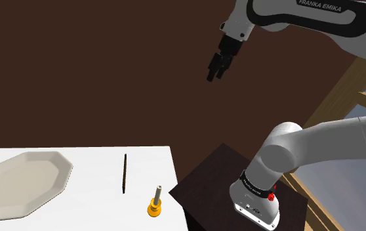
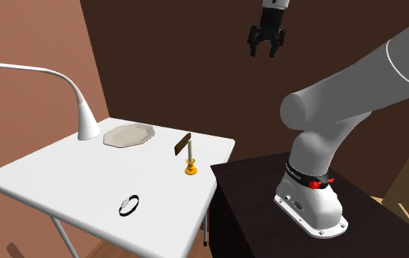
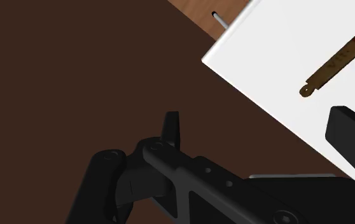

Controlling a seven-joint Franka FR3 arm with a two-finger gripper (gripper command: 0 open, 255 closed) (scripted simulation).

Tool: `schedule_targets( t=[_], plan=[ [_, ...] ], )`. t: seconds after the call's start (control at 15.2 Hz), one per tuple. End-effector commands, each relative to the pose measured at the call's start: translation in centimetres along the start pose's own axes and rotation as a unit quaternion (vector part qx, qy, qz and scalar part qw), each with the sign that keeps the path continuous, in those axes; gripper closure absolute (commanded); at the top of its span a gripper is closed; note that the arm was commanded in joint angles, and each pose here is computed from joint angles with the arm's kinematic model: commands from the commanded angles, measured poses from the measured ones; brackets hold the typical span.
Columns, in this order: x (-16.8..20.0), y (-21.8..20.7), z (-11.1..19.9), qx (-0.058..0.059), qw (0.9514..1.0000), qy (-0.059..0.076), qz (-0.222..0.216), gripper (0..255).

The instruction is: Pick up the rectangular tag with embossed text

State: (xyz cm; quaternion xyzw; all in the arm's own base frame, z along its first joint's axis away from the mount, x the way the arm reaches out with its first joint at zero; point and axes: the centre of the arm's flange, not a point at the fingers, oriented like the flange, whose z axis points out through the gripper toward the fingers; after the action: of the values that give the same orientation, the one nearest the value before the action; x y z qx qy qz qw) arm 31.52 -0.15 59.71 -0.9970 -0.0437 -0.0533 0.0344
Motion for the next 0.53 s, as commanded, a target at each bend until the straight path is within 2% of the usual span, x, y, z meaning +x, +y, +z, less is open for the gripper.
schedule_targets(
  t=[0.0,0.46],
  plan=[
    [0.0,0.0,0.0,0.000,1.0000,0.000,0.000,0],
    [-0.4,-6.9,6.6,-0.013,0.9988,-0.008,0.045,0]
  ],
)
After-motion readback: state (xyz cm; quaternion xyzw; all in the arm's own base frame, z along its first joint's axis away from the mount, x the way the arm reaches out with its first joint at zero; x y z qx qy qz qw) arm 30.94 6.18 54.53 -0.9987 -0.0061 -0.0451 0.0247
